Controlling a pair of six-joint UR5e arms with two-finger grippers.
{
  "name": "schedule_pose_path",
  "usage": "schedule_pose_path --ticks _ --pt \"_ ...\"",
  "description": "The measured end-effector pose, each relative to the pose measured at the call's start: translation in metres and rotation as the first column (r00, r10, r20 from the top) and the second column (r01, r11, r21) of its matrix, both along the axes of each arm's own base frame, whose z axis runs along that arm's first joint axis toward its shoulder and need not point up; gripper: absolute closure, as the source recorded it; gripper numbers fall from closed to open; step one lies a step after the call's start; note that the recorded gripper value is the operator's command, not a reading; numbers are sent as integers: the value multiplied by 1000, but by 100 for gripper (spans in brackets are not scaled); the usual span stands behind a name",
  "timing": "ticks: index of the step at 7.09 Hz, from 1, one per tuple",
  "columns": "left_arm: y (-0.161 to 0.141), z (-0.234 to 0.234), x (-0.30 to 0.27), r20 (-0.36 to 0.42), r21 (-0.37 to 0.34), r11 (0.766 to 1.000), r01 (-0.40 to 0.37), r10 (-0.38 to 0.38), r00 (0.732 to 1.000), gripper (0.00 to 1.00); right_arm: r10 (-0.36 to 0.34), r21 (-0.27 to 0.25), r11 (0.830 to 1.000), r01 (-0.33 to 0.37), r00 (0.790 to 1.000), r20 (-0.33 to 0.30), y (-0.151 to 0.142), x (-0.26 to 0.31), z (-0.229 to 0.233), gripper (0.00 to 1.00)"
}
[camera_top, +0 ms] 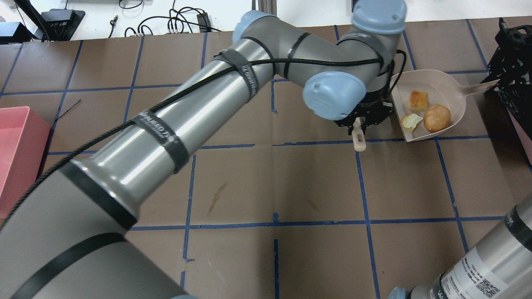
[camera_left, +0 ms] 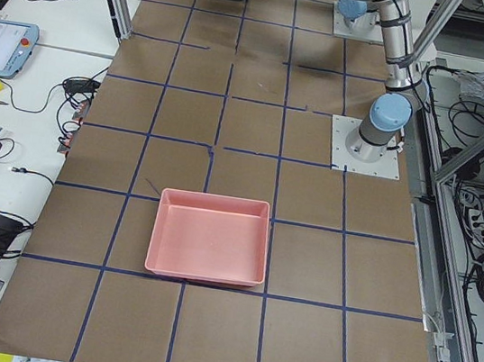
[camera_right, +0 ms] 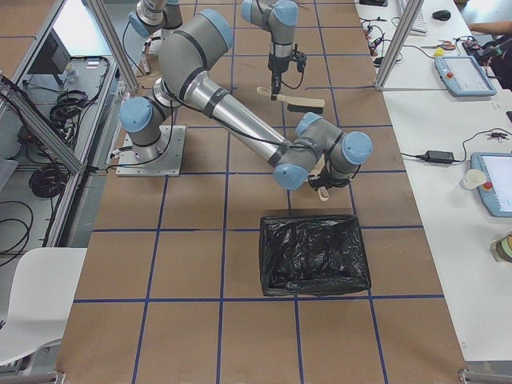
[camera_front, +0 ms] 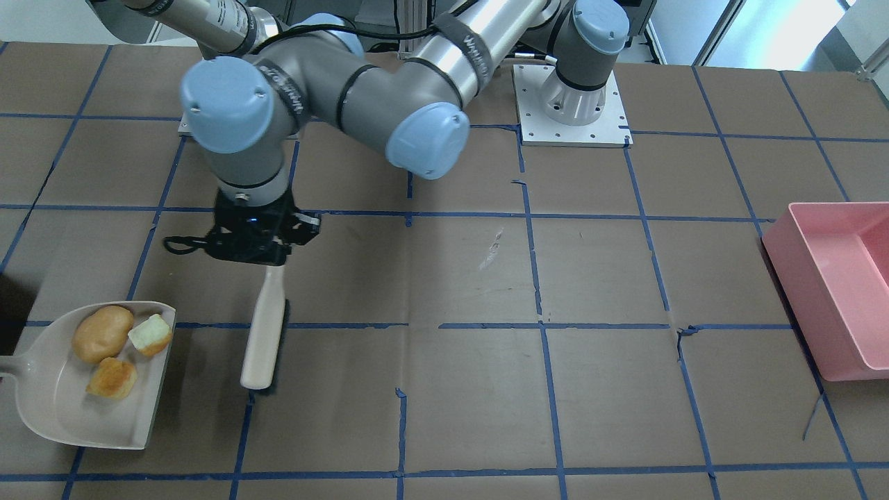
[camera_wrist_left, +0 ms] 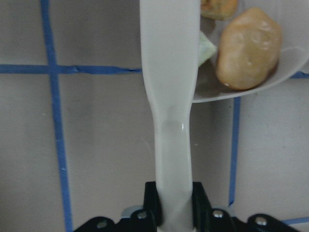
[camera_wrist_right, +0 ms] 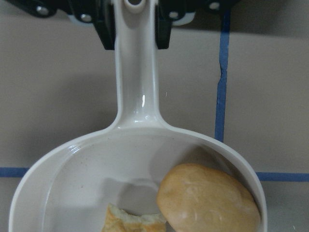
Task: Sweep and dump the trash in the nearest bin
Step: 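Lift the dustpan toward the black bin with right gripper while left withdraws the brush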
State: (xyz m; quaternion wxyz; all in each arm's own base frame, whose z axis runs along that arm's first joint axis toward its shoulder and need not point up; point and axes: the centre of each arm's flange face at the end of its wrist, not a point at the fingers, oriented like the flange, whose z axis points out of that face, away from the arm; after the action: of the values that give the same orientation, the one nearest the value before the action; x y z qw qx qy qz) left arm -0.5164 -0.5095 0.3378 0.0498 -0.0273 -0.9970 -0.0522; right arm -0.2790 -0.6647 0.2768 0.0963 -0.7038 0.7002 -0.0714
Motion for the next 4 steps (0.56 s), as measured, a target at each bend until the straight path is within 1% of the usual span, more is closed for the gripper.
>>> schedule_pose_path --ticks 1,2,3,4 --pt "11 2 53 20 26 999 -19 18 1000 100 -53 -12 998 54 995 83 9 -15 10 100" --pt "30 8 98 30 44 998 -37 36 999 100 -110 -19 993 116 976 186 18 -29 23 100" --pt "59 18 131 31 49 998 -41 39 999 100 -179 -6 982 189 940 291 31 -49 38 100" --pt "87 22 151 33 54 998 -44 42 999 100 -264 13 961 278 895 361 53 -78 57 100"
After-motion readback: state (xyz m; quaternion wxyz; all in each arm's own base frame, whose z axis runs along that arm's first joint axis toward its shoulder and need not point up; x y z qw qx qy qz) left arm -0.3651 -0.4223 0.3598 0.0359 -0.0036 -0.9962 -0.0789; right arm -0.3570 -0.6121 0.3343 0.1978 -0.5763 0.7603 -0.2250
